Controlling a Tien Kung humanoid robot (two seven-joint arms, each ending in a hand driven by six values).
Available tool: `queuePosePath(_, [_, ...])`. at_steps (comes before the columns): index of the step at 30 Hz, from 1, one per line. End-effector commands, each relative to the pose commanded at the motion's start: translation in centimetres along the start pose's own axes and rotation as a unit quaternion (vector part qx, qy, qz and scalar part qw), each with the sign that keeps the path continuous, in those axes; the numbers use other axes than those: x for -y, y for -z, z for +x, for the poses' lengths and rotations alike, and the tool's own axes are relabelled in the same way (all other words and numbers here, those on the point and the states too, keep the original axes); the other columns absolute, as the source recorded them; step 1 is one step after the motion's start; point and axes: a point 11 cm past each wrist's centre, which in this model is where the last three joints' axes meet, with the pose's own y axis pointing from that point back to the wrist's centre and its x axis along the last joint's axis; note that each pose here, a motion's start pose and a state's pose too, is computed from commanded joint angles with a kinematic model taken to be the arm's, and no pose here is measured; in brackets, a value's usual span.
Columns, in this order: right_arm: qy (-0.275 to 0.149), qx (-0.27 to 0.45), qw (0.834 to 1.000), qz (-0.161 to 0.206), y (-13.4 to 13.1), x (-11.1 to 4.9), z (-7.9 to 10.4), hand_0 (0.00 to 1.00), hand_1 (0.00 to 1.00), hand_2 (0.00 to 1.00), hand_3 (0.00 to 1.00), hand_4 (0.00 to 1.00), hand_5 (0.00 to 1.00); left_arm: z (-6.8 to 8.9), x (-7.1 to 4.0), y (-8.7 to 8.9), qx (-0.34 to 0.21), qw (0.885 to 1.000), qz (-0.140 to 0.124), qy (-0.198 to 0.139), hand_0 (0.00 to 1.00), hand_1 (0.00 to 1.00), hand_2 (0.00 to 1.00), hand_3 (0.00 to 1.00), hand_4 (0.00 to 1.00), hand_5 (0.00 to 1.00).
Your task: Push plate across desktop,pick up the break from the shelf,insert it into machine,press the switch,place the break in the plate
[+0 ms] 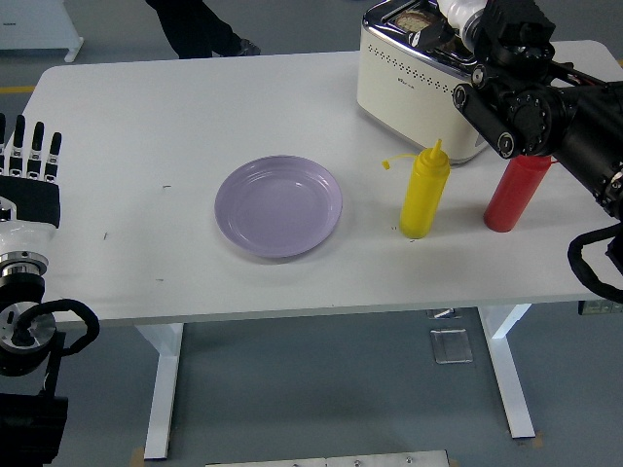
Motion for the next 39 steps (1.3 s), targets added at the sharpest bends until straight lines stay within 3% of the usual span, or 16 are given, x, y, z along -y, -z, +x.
queuePosePath(2, [-0.002, -0.001, 1.0, -0.001, 0.0, 0.0, -0.2, 0.417, 0.496, 0.517, 0.63, 0.597, 0.317, 0.0, 0.0, 0.0, 0.0, 1.0, 0.0, 0.001, 0.847, 0.846, 0.847, 0.788, 0.559, 0.998])
queuePosePath(3, [-0.003, -0.001, 1.0, -0.001, 0.0, 0.0, -0.2, 0.374, 0.464, 0.497, 0.586, 0.547, 0.253, -0.1, 0.0, 0.0, 0.0, 1.0, 0.0, 0.001, 0.847, 0.846, 0.848, 0.788, 0.56, 0.998])
queuePosePath(21, [-0.009, 0.006, 1.0, -0.012, -1.2, 0.1, -0.5, 0.333, 0.425, 0.481, 0.565, 0.579, 0.279, -0.8, 0.4, 0.0, -0.001, 1.0, -0.001, 0.009, 0.847, 0.846, 0.848, 0.788, 0.56, 0.998])
queuePosePath(22, [-0.011, 0.006, 1.0, -0.009, -1.2, 0.1, -0.5, 0.271, 0.368, 0.454, 0.523, 0.537, 0.251, -0.8, 0.4, 0.0, -0.001, 1.0, -0.001, 0.009, 0.847, 0.846, 0.848, 0.788, 0.56, 0.998])
queuePosePath(23, [-0.013, 0.006, 1.0, -0.008, -1.1, 0.1, -0.4, 0.271, 0.368, 0.454, 0.523, 0.537, 0.251, -0.8, 0.4, 0.0, -0.001, 1.0, -0.001, 0.009, 0.847, 0.846, 0.848, 0.788, 0.56, 0.998])
queuePosePath(27, [-0.041, 0.009, 0.999, 0.002, -0.6, 0.1, 0.5, 0.271, 0.368, 0.454, 0.523, 0.537, 0.251, -0.8, 0.4, 0.0, -0.001, 1.0, -0.001, 0.01, 0.847, 0.846, 0.848, 0.788, 0.56, 0.998])
queuePosePath(28, [-0.048, 0.01, 0.999, 0.005, -0.4, 0.1, 0.8, 0.221, 0.343, 0.427, 0.503, 0.428, 0.207, -0.8, 0.4, 0.0, -0.001, 1.0, -0.001, 0.01, 0.847, 0.846, 0.848, 0.788, 0.561, 0.998])
queuePosePath(39, [-0.113, 0.007, 0.993, 0.028, 0.3, -0.1, 4.7, 0.213, 0.339, 0.421, 0.494, 0.391, 0.196, -0.8, 0.4, 0.0, -0.001, 1.0, -0.001, 0.009, 0.848, 0.847, 0.848, 0.788, 0.561, 0.998])
